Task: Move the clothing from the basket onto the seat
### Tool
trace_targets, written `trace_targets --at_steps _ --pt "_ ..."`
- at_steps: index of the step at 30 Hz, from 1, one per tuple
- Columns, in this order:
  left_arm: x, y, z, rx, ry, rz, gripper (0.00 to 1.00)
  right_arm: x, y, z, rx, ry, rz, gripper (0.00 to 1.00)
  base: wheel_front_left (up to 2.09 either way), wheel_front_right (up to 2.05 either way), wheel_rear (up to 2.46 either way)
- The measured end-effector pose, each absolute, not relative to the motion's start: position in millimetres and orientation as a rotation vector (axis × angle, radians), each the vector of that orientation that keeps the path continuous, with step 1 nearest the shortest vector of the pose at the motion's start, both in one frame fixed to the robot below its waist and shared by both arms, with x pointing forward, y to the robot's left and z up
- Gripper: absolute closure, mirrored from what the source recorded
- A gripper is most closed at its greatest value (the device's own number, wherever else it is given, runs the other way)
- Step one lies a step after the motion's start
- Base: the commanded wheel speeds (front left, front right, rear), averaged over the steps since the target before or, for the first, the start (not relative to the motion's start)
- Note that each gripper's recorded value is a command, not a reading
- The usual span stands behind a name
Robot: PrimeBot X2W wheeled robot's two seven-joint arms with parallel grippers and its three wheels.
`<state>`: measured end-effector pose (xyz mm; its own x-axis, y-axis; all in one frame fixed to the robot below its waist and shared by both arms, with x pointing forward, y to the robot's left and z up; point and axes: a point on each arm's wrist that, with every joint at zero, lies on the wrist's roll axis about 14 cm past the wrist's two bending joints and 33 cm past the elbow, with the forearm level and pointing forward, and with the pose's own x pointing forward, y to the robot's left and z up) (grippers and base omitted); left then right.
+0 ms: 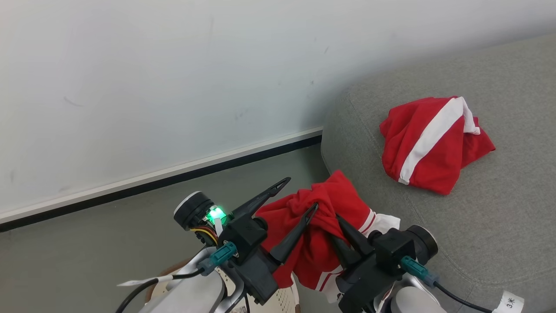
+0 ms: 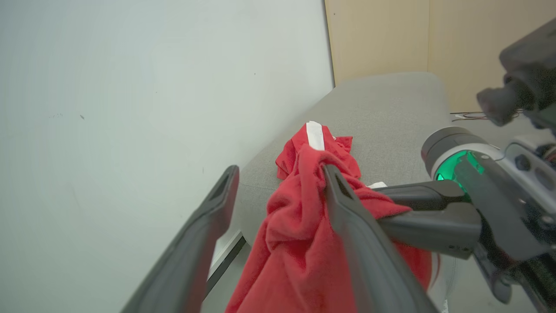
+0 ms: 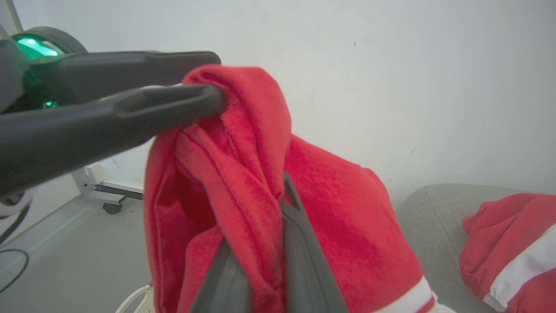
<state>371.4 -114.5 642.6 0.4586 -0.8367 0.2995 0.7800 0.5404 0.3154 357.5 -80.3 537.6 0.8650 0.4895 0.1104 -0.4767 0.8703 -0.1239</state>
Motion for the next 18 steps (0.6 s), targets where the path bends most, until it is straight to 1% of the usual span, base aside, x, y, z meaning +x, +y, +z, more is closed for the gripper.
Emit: trace_targets --at_steps 11,18 --pt "371.7 -114.1 641.1 0.128 -0.437 -0.996 0.00 360.5 -88.1 538.5 -0.079 -0.141 0.478 1.00 0.00 0.00 0.00" --pt "368.7 -125.8 636.2 0.116 -0.423 -1.037 0.00 362.4 -110.4 544.3 -0.074 -0.155 0.405 1.00 0.00 0.00 0.00"
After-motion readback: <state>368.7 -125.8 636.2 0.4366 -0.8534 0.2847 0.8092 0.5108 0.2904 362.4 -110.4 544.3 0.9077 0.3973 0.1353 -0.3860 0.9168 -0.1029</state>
